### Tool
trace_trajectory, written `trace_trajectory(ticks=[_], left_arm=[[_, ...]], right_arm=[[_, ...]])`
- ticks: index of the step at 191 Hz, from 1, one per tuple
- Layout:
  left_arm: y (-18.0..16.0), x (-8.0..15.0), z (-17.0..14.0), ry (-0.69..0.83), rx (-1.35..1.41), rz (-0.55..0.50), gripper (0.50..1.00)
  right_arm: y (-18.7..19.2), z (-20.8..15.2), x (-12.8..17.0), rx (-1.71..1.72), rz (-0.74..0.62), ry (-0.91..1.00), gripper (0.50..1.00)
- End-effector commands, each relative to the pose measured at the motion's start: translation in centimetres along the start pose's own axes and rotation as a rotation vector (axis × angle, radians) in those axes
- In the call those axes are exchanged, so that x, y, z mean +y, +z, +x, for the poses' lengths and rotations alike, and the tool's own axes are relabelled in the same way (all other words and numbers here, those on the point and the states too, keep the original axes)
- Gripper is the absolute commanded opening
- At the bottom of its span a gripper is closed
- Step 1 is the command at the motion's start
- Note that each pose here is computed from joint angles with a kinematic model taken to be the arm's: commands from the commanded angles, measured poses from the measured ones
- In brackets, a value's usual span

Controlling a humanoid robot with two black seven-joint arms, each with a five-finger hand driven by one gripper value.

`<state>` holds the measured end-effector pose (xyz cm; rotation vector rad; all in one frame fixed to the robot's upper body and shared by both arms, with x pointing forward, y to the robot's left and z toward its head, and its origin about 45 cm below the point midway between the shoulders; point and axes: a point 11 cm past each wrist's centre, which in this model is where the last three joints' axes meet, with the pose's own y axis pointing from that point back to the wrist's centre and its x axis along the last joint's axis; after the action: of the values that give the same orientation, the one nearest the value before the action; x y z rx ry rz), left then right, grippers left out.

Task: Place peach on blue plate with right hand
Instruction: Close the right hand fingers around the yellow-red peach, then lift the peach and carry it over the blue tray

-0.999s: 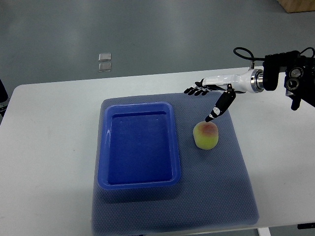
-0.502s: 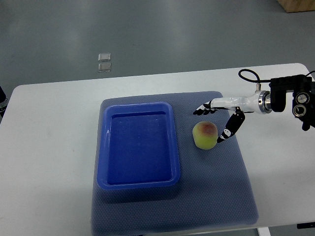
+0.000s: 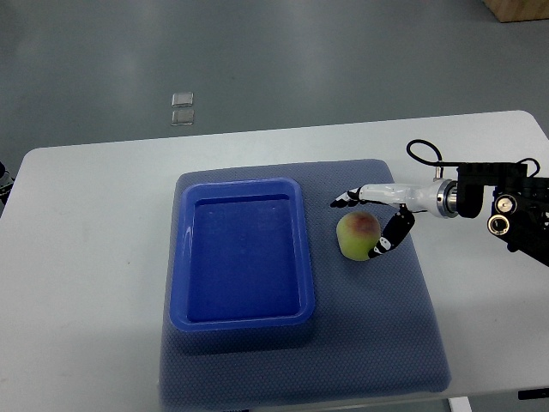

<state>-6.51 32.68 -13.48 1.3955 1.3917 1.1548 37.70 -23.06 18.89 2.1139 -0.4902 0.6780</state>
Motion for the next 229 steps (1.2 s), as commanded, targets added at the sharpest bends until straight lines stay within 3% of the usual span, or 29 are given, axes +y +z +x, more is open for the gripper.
trace_trajectory(ticks=[1, 23, 24, 34, 44, 45, 55, 95, 132, 147, 148, 152, 229], left_arm=[[0.0, 0.0, 0.0, 0.0, 0.0, 0.0, 1.0], [0.0, 0.0, 0.0, 0.0, 0.0, 0.0, 1.0], [0.0, 0.0, 0.0, 0.0, 0.0, 0.0, 1.0], [0.0, 0.0, 0.0, 0.0, 0.0, 0.0, 1.0], [0.0, 0.0, 0.0, 0.0, 0.0, 0.0, 1.0], [0.0, 0.0, 0.0, 0.0, 0.0, 0.0, 1.0], [0.0, 0.0, 0.0, 0.0, 0.0, 0.0, 1.0], [0.0, 0.0, 0.0, 0.0, 0.0, 0.0, 1.0], [0.0, 0.0, 0.0, 0.0, 0.0, 0.0, 1.0], [0.0, 0.0, 0.0, 0.0, 0.0, 0.0, 1.0], [0.0, 0.0, 0.0, 0.0, 0.0, 0.0, 1.0], [0.0, 0.0, 0.0, 0.0, 0.0, 0.0, 1.0], [0.0, 0.0, 0.0, 0.0, 0.0, 0.0, 1.0]], right_arm=[[0.0, -0.1, -0.1, 0.0, 0.003, -0.002, 0.919], [0.0, -0.3, -0.1, 0.006, 0.0, -0.008, 0.901], [0.0, -0.4, -0.2, 0.011, -0.001, -0.01, 0.865], [0.0, -0.4, -0.2, 0.014, -0.003, -0.009, 0.817], [0.0, -0.4, -0.2, 0.014, -0.003, -0.009, 0.817], [0.0, -0.4, -0.2, 0.022, -0.002, -0.01, 0.744], [0.0, -0.5, -0.2, 0.032, 0.001, -0.007, 0.674], [-0.5, 1.2, 0.3, 0.044, 0.033, 0.034, 0.586], [-4.8, 4.3, -0.5, 0.093, 0.137, 0.077, 0.58], [-6.2, 4.3, -1.2, 0.098, 0.168, 0.071, 0.582], [-8.2, 4.3, -2.1, 0.105, 0.212, 0.063, 0.588], [-8.7, 4.2, -2.5, 0.109, 0.221, 0.055, 0.59], [-15.5, 1.3, -8.9, 0.204, 0.278, -0.067, 0.605]])
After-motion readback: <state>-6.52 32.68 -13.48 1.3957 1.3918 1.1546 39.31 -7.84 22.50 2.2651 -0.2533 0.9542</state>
